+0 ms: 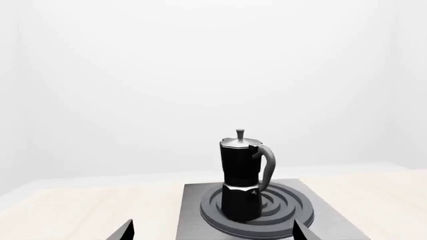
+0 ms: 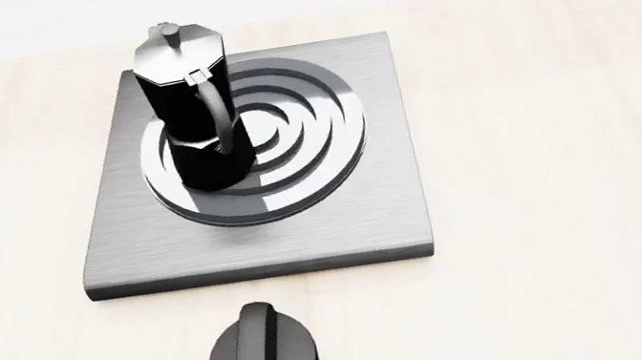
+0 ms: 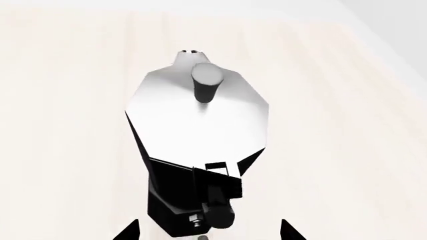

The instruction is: Put both moka pots on the stove.

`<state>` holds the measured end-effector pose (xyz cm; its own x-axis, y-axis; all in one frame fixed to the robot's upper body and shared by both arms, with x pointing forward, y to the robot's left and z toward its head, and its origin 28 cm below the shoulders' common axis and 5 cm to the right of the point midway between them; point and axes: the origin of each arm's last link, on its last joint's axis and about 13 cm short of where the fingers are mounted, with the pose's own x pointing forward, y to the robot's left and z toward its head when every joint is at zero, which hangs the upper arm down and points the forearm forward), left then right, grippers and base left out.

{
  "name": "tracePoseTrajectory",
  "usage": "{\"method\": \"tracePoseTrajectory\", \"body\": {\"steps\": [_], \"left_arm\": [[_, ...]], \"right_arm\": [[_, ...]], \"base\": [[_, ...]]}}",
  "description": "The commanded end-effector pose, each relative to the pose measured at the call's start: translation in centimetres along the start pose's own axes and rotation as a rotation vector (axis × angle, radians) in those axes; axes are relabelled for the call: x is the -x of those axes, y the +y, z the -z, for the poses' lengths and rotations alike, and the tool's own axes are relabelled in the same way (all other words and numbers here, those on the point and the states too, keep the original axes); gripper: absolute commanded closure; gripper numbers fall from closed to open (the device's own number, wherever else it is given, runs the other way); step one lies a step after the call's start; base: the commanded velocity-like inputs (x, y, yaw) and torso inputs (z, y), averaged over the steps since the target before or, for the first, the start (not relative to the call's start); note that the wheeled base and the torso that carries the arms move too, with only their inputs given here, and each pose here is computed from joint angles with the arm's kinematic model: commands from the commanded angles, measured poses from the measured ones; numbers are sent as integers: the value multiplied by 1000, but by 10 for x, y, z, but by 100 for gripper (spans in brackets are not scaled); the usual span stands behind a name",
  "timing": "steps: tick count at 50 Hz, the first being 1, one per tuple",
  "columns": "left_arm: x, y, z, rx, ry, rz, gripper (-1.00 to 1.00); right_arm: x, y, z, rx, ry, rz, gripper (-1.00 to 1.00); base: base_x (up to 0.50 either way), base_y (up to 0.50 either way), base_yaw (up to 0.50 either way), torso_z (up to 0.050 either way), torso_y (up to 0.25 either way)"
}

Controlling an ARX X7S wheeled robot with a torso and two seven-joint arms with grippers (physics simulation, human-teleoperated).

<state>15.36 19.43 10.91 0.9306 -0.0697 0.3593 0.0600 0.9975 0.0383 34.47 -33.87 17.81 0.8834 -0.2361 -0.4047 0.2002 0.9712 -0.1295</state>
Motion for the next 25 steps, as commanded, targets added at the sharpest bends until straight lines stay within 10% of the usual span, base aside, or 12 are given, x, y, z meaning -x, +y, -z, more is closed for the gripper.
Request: {"method": "tracePoseTrajectory", "body": {"steps": [1, 4, 5, 25], "left_arm": [[0, 0, 0, -1, 0, -1, -100], [0, 0, 0, -2, -1, -2, -100], [0, 0, 0, -3, -1, -1, -100], [0, 0, 0, -3, -3, -4, -100]], "right_arm": [[-4, 2, 9, 5, 26, -9, -100], [-4, 3, 10, 1, 32, -17, -100], [-4, 3, 10, -5, 30, -16, 100], [-2, 3, -6, -20, -32, -34, 100]], "base": [[0, 0, 0, 0, 0], [0, 0, 0, 0, 0], [0, 0, 0, 0, 0], [0, 0, 0, 0, 0]]}}
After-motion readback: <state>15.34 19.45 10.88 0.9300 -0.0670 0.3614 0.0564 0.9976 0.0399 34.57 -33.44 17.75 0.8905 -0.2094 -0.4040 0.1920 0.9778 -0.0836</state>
